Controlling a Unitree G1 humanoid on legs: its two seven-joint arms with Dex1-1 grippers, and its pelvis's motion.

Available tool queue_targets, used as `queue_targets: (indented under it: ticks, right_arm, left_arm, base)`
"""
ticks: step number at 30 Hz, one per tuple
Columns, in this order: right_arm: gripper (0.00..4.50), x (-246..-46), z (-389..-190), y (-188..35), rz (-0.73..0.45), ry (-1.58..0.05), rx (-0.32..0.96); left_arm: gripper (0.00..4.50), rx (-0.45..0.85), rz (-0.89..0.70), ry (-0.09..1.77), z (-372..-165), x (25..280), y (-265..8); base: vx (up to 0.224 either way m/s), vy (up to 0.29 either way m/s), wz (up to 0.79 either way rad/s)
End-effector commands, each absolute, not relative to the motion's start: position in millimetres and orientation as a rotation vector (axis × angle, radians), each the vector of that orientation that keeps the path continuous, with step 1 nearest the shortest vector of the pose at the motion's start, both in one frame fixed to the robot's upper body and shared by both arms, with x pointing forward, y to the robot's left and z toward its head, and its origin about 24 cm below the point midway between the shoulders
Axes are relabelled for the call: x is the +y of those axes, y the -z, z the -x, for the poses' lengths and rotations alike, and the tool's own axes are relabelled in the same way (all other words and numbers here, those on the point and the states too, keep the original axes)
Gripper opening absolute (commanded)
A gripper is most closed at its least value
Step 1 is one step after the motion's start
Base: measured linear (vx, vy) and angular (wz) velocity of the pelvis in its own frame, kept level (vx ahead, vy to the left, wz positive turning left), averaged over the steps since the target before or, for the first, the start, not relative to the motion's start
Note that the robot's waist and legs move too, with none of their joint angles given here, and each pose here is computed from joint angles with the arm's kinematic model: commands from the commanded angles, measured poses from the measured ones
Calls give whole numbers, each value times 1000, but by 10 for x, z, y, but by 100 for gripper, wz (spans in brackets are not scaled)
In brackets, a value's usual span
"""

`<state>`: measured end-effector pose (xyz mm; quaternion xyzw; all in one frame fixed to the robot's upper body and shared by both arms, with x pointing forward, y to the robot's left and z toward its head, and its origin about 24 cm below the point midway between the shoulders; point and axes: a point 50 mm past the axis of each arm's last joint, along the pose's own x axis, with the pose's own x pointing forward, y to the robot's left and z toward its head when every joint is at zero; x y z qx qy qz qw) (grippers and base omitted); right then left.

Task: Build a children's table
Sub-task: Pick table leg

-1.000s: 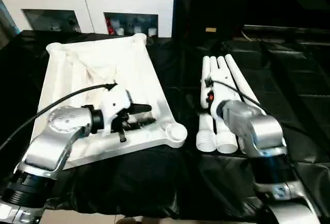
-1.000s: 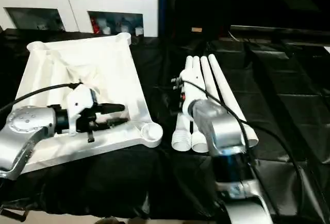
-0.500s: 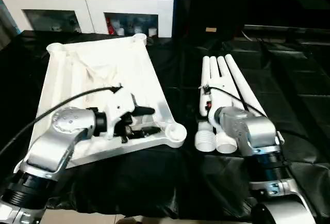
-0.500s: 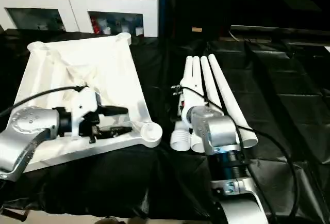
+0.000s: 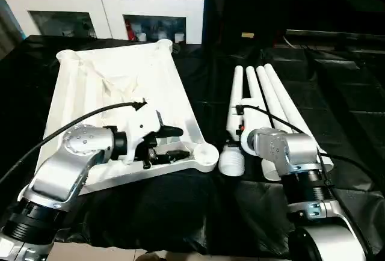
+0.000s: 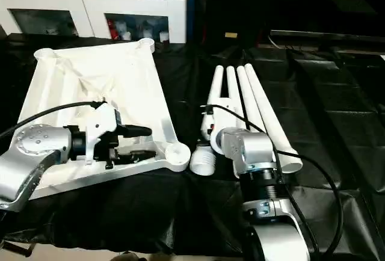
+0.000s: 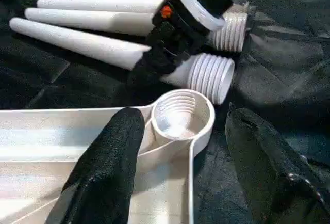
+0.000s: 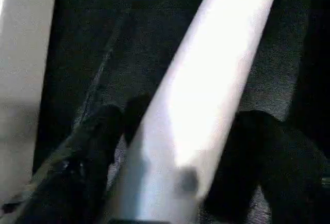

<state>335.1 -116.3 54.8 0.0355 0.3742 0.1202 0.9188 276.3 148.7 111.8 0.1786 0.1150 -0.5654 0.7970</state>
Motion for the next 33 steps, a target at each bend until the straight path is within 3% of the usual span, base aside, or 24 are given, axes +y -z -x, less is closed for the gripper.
queue_targets:
  ticks: [1, 10, 12, 14, 18, 26, 29, 31, 33]
  right_arm:
    - [371, -1203, -3348, -490, -95, -222, 800]
    - [287, -1307, -3359, -437, -168, -169, 817]
    - [270, -1307, -3361, -437, -176, -171, 813]
    - [246, -1312, -3363, -430, -178, -169, 812]
    - [214, -1315, -3367, -416, -213, -170, 810]
    - [186, -1301, -3422, -508, -269, -193, 750]
    - [184, -1343, -3516, -719, -303, -235, 590]
    - [182, -1353, -3534, -787, -318, -257, 553]
    - [181, -1342, -3537, -948, -351, -368, 465]
  left_arm:
    - [287, 213, -432, 1217, -2790, 1445, -1199]
    - [365, 181, -463, 1189, -2817, 1386, -1178]
    - [365, 179, -464, 1182, -2826, 1385, -1173]
    - [401, 175, -472, 1173, -2836, 1386, -1166]
    - [418, 173, -471, 1143, -2859, 1392, -1144]
    - [450, 172, -408, 1096, -2916, 1394, -1129]
    - [450, 154, -242, 980, -3092, 1375, -1170]
    - [450, 142, -172, 947, -3153, 1356, -1209]
    - [450, 122, 30, 883, -3286, 1282, -1343]
  base:
    - [0, 0, 0]
    - [0, 0, 0]
    - [0, 0, 0]
    - [0, 0, 0]
    - [0, 0, 0]
    - [0, 0, 0]
    - [0, 0, 0]
    - [0, 0, 0]
    - [0, 0, 0]
